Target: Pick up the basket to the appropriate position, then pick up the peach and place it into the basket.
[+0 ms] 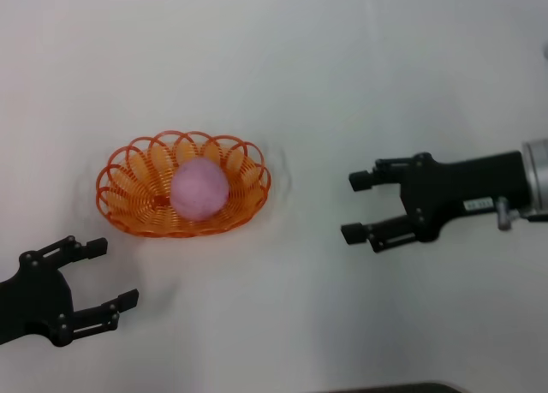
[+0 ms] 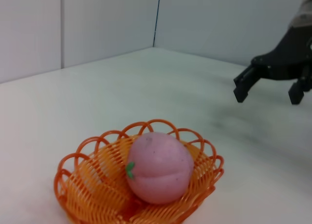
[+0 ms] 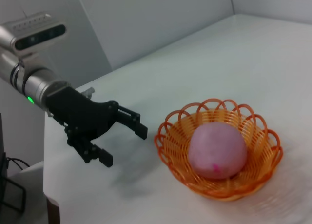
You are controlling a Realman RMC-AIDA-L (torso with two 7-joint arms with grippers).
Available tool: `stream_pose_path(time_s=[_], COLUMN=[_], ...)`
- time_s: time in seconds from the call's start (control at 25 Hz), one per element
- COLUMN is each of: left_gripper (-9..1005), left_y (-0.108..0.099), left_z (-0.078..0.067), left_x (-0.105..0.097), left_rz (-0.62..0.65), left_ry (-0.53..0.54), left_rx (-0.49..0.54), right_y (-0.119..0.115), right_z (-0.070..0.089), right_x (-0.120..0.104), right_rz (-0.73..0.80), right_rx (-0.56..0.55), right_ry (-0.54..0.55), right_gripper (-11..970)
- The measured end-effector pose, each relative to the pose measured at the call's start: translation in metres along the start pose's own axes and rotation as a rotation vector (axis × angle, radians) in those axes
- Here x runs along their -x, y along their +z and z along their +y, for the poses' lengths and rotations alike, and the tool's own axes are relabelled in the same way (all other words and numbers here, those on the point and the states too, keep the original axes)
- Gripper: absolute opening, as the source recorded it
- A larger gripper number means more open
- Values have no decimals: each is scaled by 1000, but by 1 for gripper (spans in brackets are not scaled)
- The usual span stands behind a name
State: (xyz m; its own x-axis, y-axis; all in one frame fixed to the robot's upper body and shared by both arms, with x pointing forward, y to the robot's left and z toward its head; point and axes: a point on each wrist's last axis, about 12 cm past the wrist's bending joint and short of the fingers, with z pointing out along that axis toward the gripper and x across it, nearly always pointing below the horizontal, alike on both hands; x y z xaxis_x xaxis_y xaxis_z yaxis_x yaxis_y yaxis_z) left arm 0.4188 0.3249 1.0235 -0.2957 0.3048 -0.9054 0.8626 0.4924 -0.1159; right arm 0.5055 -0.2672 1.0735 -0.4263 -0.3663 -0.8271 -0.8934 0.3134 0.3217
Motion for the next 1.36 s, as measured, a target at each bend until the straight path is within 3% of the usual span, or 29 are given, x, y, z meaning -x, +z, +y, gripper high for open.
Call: stream_pose_path(time_s=[0.56, 1.36], left_gripper=[841, 842], left_y=[0, -9], left_z=[-1, -1], left_x=[1, -4], left_rz=[-11, -15], left_ry=[-14, -34], left_rx=[-13, 37], right_y=[-20, -17], right_z=[14, 15], right_x=[-64, -73], right_rz=[-156, -139], right_rx=[-161, -194], right_ry=[-91, -93], right_gripper=[907, 907])
